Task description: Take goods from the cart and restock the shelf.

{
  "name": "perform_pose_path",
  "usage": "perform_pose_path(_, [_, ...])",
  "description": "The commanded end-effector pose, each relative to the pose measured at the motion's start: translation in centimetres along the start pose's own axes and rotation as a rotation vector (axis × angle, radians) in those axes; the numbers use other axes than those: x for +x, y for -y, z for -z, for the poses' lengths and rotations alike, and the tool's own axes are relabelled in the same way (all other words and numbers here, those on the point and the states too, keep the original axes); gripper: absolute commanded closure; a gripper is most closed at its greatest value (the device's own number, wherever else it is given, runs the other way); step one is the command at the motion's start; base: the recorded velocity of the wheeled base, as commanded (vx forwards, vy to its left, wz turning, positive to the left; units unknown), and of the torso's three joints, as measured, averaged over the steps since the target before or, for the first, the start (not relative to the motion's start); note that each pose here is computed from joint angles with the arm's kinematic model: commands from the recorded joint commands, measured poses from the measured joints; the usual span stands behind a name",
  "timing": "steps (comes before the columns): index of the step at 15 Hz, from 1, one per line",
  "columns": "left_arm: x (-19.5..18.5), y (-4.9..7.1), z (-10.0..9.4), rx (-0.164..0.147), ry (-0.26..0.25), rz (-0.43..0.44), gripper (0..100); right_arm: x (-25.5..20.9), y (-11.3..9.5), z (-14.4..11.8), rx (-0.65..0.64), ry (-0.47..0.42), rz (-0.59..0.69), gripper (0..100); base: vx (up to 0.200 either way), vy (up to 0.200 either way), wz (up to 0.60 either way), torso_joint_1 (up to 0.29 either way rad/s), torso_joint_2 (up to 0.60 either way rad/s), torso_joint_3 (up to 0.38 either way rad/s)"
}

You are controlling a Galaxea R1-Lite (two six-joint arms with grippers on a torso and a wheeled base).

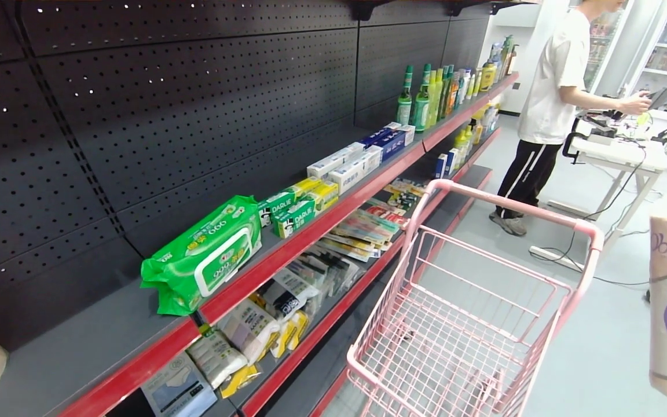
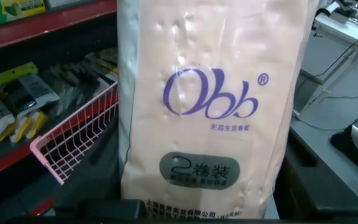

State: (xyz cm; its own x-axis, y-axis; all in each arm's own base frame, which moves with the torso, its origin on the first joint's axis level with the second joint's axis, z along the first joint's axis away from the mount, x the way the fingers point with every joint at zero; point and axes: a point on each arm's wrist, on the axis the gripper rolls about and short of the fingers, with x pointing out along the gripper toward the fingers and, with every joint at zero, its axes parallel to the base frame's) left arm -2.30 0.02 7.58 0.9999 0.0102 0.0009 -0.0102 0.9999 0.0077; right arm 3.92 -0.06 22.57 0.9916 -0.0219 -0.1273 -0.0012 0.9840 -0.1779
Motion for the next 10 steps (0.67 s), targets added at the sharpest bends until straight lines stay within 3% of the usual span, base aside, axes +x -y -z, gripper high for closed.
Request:
perform_pose_path(1, [0.0, 0.0, 0.0, 0.0, -0.001, -0.001, 0, 0.4, 0.0, 0.0, 0.006, -0.005, -0.004, 100, 0.0, 0.0, 0.0, 0.163, -0.35, -0.188])
perform_pose_path(3, [0.0, 0.0, 0.0, 0.0, -0.001, -0.001, 0, 0.9, -0.1, 0.4, 0.01, 0.004, -0.012, 100, 0.0, 0.0, 0.0, 0.168, -0.35, -0.195])
perform_pose_path(6, [0.0, 0.0, 0.0, 0.0, -0.001, -0.001, 0, 3.4, -0.2, 0.2, 0.021, 0.093, 0.004, 100, 0.0, 0.0, 0.0, 0.163, -0.35, -0.193])
perform_pose_path(10, [0.0, 0.0, 0.0, 0.0, -0.001, -0.001, 0, 4.4, -0.2, -0.1, 0.041, 0.108, 0.004, 100, 0.0, 0.0, 0.0, 0.143, -0.31, -0.165])
